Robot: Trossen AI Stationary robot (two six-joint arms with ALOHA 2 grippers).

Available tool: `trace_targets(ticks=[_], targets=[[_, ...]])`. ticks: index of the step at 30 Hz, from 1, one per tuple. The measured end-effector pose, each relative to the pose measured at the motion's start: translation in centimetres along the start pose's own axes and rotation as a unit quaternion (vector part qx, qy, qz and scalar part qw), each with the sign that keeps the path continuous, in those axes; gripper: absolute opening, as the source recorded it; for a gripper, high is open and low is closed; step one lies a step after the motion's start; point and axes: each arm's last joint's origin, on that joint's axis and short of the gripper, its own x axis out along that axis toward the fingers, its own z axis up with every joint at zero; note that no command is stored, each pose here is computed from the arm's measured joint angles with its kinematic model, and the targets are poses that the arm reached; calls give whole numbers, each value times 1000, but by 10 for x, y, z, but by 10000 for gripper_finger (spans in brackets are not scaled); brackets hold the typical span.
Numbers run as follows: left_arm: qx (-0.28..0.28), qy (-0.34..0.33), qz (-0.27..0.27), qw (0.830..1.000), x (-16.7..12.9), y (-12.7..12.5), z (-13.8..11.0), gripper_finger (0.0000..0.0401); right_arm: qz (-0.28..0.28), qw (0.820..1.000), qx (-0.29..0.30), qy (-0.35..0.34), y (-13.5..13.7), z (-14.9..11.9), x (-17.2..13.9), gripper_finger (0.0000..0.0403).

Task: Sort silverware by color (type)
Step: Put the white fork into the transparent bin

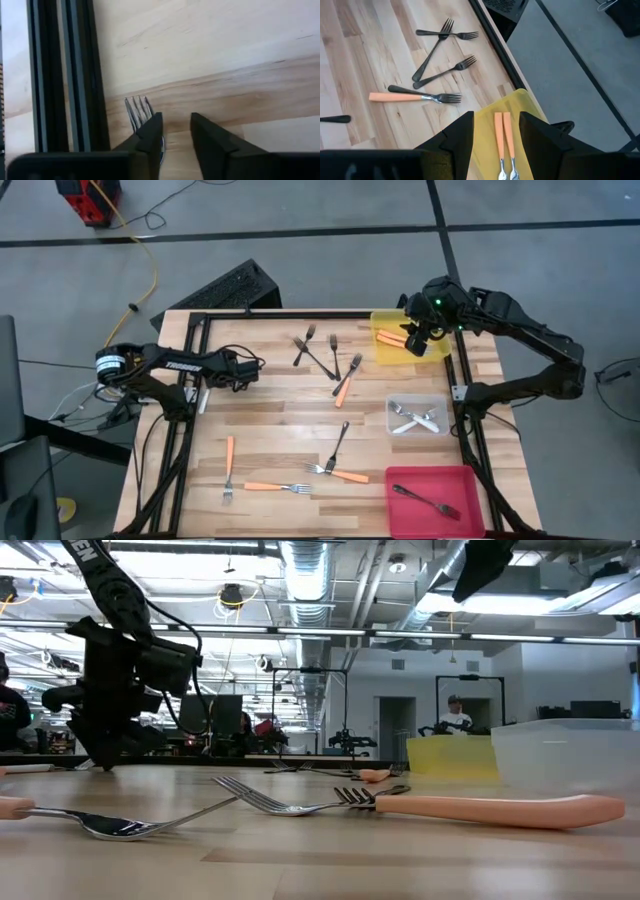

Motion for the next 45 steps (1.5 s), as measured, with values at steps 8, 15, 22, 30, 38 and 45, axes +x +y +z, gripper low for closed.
trace_targets(ticks=[8,15,22,30,38,45], targets=[[12,-60,-42,997,-15,-16,8,32,1,1000,6,0,0,0,0,184],[64,-86,-35,994,-23,-19,10,85,1,1000,5,4,0,-1,0,184],[32,-76,-35,996,-16,-17,3,190,2,1000,6,4,0,-1,0,184],[23,-82,-17,996,-11,-13,-1,270,2,1000,6,3,0,-1,0,184],[4,-64,53,996,-11,2,-8,271,2,1000,6,4,0,-1,0,184],[-33,-52,31,998,-4,1,-22,270,2,1000,6,4,0,-1,0,184]])
